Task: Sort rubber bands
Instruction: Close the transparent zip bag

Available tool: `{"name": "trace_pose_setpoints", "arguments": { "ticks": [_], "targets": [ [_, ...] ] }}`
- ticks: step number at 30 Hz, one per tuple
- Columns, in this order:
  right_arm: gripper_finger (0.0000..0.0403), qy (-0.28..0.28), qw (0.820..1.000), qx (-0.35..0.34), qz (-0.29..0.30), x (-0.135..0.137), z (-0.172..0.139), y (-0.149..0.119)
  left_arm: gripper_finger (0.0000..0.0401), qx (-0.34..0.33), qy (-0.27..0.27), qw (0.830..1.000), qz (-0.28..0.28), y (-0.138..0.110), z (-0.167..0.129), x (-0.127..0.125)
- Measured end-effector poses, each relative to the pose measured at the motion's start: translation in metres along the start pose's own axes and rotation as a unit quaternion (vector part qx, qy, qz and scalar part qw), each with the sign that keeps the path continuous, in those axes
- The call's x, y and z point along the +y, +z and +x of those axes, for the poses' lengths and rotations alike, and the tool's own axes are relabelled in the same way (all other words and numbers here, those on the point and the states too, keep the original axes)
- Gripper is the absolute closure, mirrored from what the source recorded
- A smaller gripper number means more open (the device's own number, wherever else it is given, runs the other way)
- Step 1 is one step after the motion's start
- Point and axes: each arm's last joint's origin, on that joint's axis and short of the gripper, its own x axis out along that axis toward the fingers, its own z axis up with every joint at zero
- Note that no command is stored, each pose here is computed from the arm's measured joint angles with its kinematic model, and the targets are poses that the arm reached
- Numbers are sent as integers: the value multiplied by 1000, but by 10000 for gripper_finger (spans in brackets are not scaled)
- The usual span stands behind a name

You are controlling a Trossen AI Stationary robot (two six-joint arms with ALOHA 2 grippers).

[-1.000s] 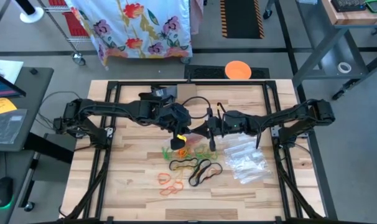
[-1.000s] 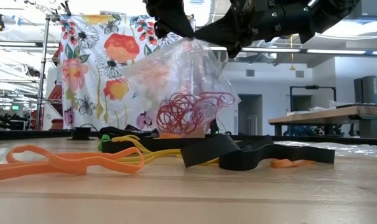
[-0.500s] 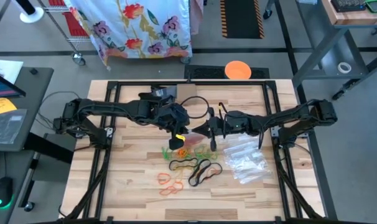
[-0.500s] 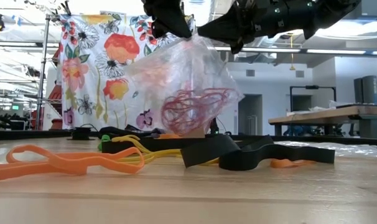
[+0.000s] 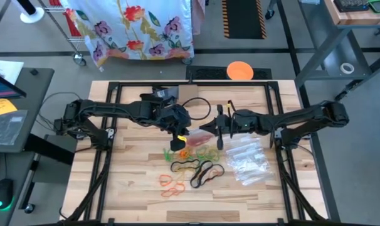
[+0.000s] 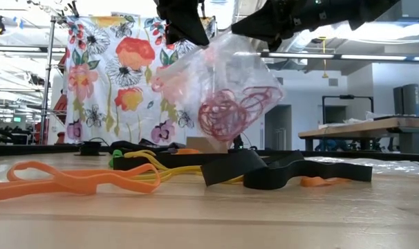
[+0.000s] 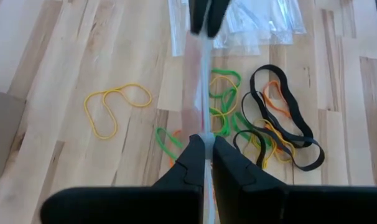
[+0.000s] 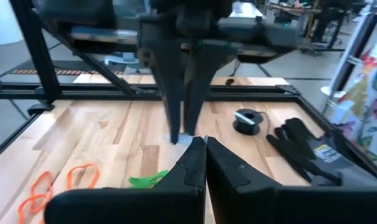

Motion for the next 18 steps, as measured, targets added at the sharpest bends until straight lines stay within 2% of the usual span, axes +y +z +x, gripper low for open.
{"name": "trace_pose_setpoints", "arguments": {
  "ticks": [18],
  "targets": [
    [403, -81, 996, 3, -20, -8, -48, 26, 400, 1, 0, 1000, -2, 0, 1, 0]
  ]
}}
